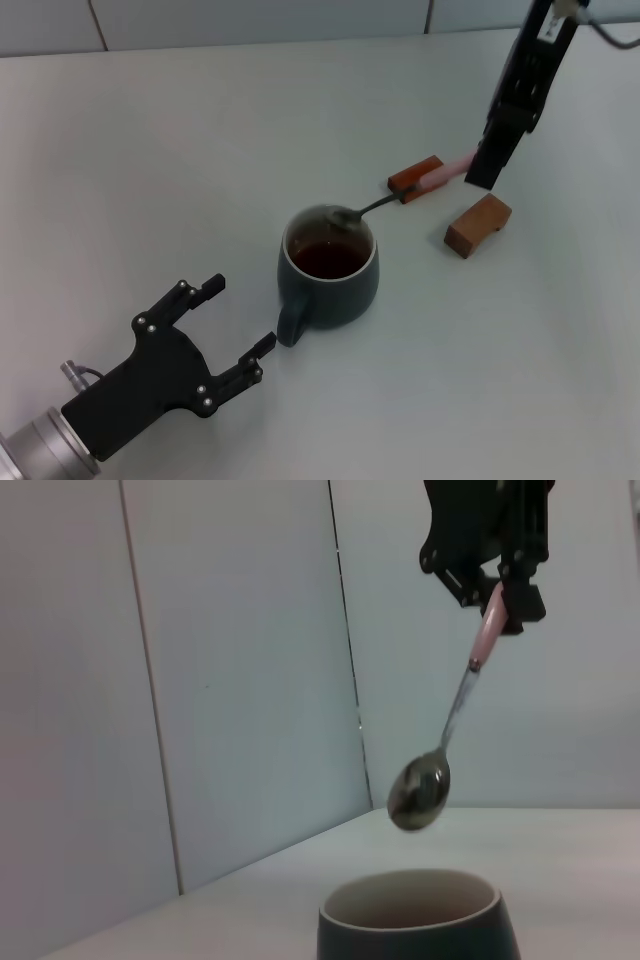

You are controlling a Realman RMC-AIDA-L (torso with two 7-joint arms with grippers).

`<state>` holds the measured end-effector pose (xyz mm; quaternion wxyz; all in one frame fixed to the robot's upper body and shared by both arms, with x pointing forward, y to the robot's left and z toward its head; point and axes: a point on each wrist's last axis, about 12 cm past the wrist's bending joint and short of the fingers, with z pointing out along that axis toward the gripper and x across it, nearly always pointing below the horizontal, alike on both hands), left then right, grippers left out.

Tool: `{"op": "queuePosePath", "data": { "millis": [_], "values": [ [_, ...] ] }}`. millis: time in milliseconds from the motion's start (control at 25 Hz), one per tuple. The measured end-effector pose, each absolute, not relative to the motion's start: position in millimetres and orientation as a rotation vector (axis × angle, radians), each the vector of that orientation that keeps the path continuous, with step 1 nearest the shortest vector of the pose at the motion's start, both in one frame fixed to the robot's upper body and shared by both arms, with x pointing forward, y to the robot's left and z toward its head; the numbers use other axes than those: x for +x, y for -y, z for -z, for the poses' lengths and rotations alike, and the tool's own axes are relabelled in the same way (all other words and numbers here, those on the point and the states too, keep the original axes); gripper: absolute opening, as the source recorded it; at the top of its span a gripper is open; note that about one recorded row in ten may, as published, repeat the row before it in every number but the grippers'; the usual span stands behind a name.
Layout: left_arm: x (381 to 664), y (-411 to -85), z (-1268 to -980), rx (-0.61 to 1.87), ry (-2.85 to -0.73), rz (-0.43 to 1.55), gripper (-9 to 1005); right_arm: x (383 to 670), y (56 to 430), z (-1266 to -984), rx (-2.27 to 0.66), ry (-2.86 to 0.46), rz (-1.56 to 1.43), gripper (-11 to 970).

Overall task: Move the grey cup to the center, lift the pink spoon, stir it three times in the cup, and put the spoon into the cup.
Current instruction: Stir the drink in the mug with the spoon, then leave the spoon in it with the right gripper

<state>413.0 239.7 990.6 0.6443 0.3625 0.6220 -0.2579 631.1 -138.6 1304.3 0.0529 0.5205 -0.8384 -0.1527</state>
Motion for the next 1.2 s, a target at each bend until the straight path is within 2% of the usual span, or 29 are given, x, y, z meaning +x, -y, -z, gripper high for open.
{"op": "queuePosePath", "data": {
  "millis": [800, 1200],
  "values": [
    [413, -240, -992, 0.827, -1.406, 0.600, 802, 633, 113, -1270, 1.570, 2.582, 0.361, 111],
    [416, -240, -993, 0.832, -1.402, 0.596, 802, 626, 100, -1267, 1.575, 2.538, 0.349, 112]
  ]
}}
